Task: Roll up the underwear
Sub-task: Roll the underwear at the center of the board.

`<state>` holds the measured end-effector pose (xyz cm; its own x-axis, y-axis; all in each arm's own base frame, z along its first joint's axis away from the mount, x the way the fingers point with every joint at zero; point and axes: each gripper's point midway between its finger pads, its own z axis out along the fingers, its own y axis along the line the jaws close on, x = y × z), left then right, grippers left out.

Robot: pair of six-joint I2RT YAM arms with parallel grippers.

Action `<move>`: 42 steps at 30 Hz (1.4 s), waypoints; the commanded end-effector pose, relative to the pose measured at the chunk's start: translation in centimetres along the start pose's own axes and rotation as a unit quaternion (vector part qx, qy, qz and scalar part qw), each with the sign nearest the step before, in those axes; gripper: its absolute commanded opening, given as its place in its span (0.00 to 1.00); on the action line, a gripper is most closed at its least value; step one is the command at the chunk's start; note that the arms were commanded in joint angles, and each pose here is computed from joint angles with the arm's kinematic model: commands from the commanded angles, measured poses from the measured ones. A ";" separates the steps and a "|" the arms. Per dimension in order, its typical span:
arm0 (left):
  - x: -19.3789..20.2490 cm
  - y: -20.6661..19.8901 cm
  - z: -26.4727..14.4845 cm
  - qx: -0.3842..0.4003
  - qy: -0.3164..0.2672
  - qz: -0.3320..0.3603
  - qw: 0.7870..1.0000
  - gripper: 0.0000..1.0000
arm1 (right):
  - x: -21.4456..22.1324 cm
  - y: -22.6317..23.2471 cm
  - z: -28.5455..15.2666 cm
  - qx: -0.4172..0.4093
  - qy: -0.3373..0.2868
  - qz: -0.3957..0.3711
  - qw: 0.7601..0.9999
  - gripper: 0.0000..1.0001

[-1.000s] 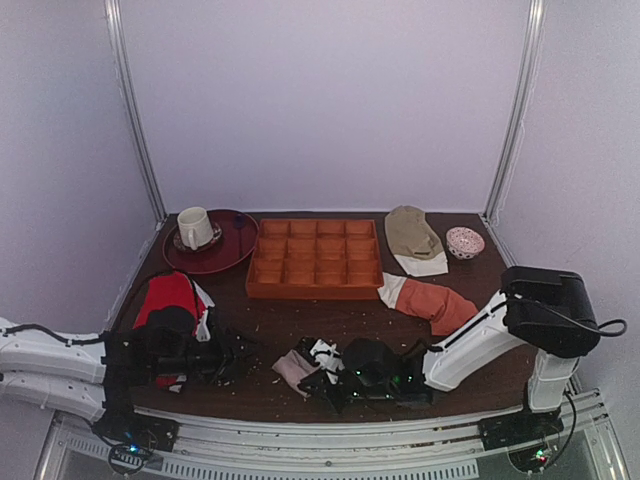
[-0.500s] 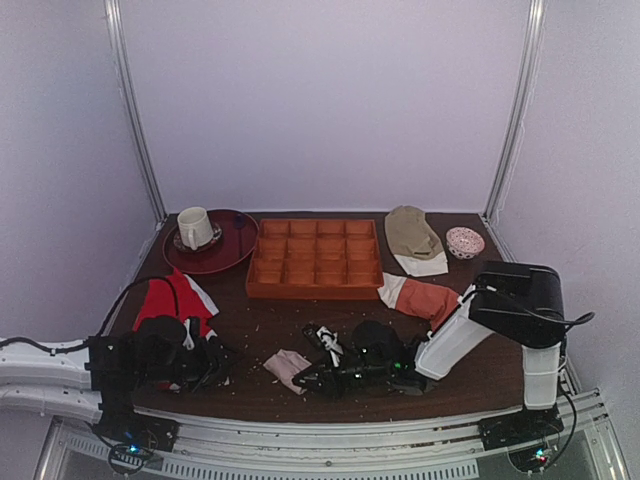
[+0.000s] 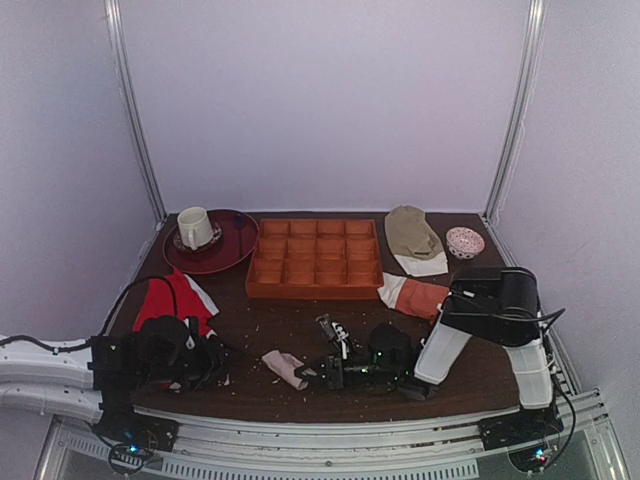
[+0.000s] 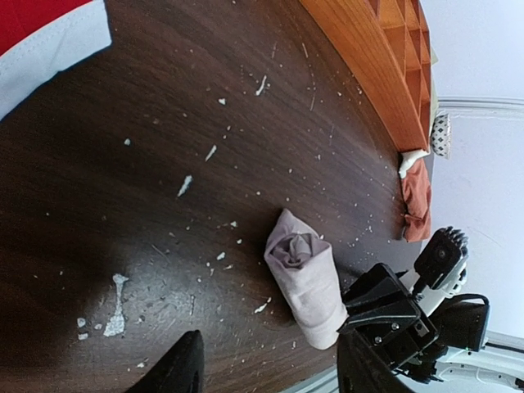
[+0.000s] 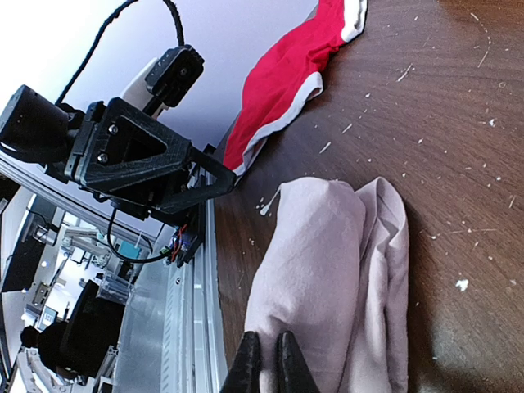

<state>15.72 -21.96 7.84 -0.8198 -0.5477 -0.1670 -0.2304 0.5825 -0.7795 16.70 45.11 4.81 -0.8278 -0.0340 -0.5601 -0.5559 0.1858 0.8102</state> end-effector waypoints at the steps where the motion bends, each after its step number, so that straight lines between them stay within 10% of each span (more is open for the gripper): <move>1: 0.0 -1.1 0.4 0.019 -0.005 -0.004 1.000 0.57 | 5.4 -4.9 -0.6 0.078 0.081 0.088 0.990 0.00; 42: 4.3 -3.2 7.3 0.076 0.062 0.031 0.995 0.62 | 9.2 -7.3 -3.0 0.206 0.197 0.094 0.954 0.00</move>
<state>16.52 -28.72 3.91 -0.8792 -0.4487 -0.1603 -0.1444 0.5716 -0.8078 16.08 45.52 2.98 -0.8673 -0.1815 -0.4636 -0.4974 0.3520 0.7929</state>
